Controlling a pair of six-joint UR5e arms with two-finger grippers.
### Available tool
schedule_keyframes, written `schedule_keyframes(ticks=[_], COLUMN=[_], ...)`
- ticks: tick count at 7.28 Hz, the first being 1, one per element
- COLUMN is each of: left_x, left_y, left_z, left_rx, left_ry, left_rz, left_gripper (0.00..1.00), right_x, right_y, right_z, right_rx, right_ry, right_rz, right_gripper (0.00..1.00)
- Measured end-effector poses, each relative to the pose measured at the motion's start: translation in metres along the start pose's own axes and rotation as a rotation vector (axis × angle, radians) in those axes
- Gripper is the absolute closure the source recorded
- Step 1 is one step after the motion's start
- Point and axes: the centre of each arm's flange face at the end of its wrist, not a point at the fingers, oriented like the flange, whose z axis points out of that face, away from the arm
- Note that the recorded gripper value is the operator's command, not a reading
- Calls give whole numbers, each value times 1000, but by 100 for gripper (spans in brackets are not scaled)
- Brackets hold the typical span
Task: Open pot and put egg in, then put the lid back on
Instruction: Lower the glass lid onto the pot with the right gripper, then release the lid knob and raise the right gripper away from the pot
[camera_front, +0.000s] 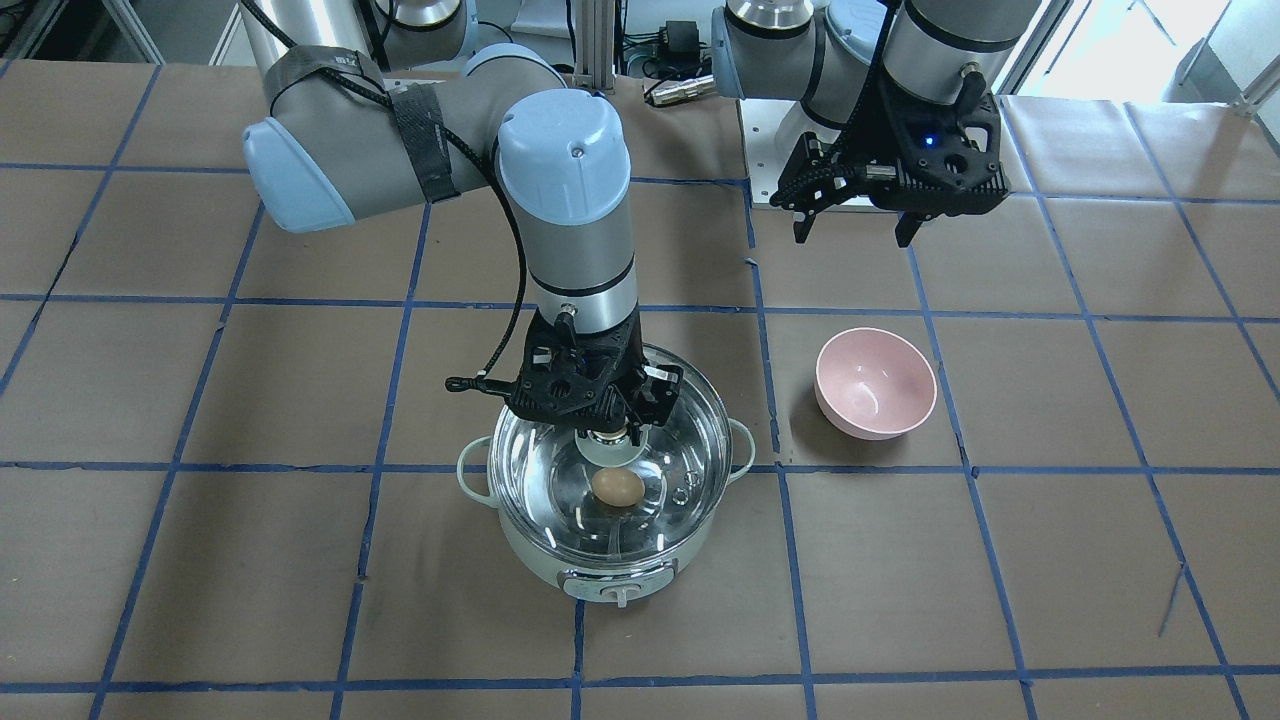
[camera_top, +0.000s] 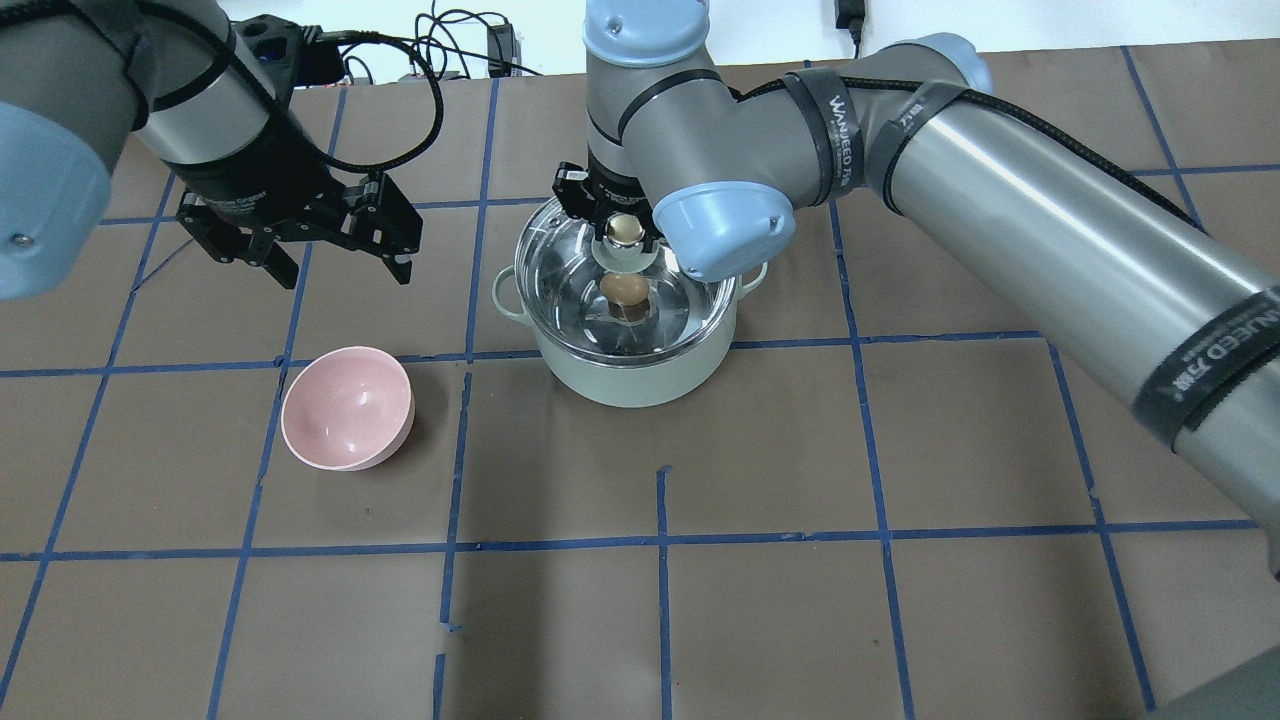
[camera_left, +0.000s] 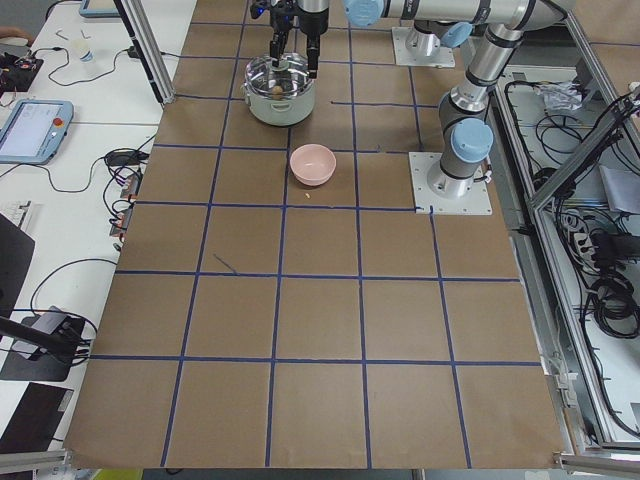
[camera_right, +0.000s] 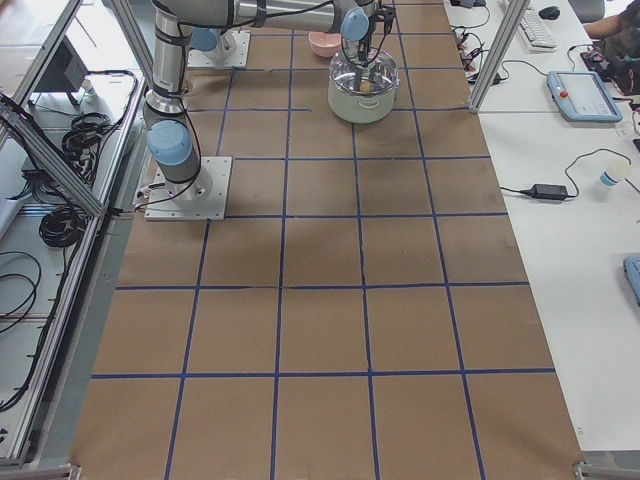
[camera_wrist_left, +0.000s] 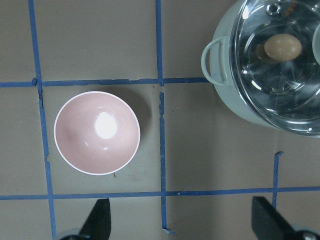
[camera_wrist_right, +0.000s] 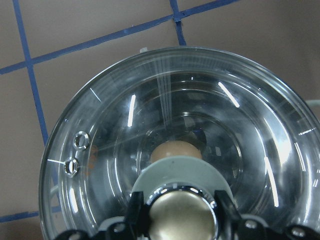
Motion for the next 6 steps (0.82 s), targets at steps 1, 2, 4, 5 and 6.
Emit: schedule_keyframes(ticks=[1, 2, 4, 5, 6], left_x=[0, 0, 0, 0, 0], left_y=[0, 0, 0, 0, 0], left_z=[0, 0, 0, 0, 0], left_rx=[0, 1, 1, 1, 1], left_ry=[0, 0, 0, 0, 1], left_rz=[0, 0, 0, 0, 0], left_gripper=[0, 0, 0, 0, 0], right_x=[0, 1, 1, 4, 15], right_y=[0, -1, -2, -6, -15], right_z=[-1, -1, -3, -8, -21], right_rx=[3, 8, 18, 31, 57], right_ry=[2, 6, 8, 9, 24], right_rz=[0, 0, -1, -12, -51], right_gripper=[35, 34, 29, 22, 14])
